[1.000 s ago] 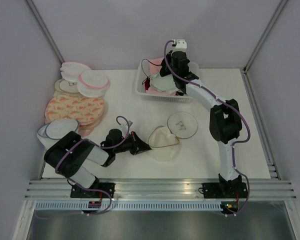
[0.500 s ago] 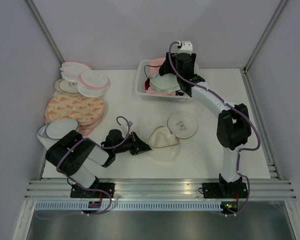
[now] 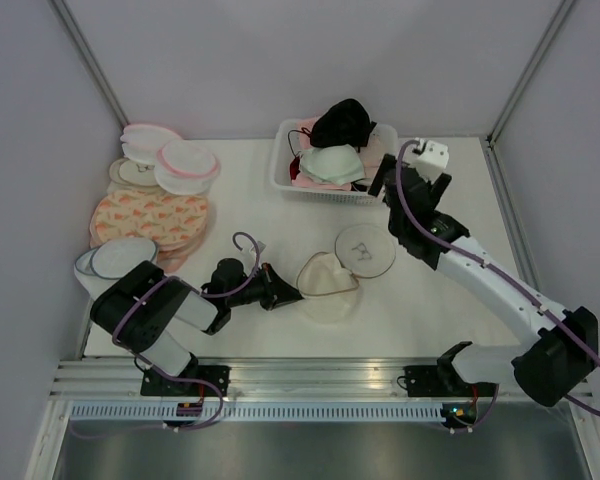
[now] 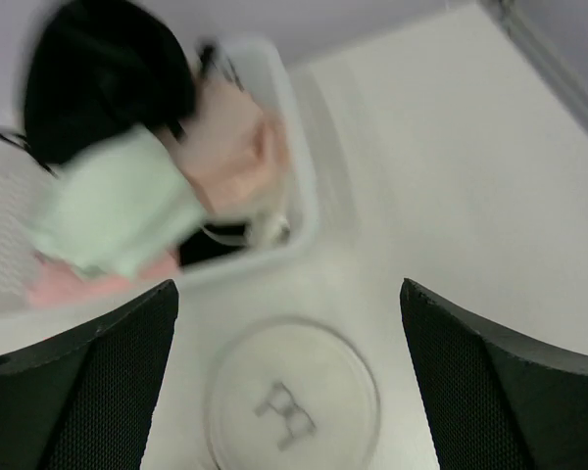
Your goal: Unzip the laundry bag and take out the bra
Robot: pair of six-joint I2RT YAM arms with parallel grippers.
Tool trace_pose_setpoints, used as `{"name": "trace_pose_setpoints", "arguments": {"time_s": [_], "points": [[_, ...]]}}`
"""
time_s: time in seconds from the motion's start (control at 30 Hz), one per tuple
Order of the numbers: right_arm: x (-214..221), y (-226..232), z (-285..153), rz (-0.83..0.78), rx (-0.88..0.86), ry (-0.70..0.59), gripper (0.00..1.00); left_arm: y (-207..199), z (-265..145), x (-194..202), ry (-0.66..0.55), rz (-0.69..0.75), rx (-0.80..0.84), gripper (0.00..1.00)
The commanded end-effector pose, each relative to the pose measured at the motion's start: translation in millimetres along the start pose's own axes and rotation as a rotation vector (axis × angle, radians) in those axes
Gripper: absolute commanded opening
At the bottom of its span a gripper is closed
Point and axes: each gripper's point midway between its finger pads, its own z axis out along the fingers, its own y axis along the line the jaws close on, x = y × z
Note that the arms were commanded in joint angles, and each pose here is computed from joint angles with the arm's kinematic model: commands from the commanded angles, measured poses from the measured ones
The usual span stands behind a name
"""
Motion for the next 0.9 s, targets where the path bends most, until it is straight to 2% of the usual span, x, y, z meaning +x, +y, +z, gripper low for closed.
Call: {"name": "trace_pose_setpoints", "arguments": {"time_s": [0.0, 0.17, 0.3, 0.63, 0.73, 0.83, 0.87], "points": [[117.0, -65.5, -19.4, -0.048, 0.174, 0.249, 0.98, -23.5, 1.6, -13.4, -0.034, 0.053, 0.074, 0.02], [192.9, -108.0, -43.5, -0.078, 0.214, 0.385, 0.98, -28.5, 4.1, -17.5, -0.036, 0.062, 0.079, 0.02], [227.5, -118.0, -50.3, -0.053, 0.190, 0.433, 0.98, -33.1, 6.9, -21.4, -0.037, 0.070, 0.084, 0.02], [261.8, -95.1, -32.9, -0.030, 0.101, 0.458, 0.95, -36.9, 9.2, -26.1, -0.046, 0.078, 0.086, 0.02], [270.3, -97.9, -27.0, -0.046, 0.139, 0.466, 0.90, -36.0, 8.9, -25.5, -0.046, 0.077, 0.085, 0.02], [278.3, -104.8, -23.1, -0.068, 0.189, 0.480, 0.76, -36.3, 7.8, -25.1, -0.048, 0.079, 0.085, 0.02], [280.3, -106.0, -23.0, -0.065, 0.199, 0.483, 0.67, -36.4, 7.5, -25.8, -0.051, 0.079, 0.084, 0.02]]}}
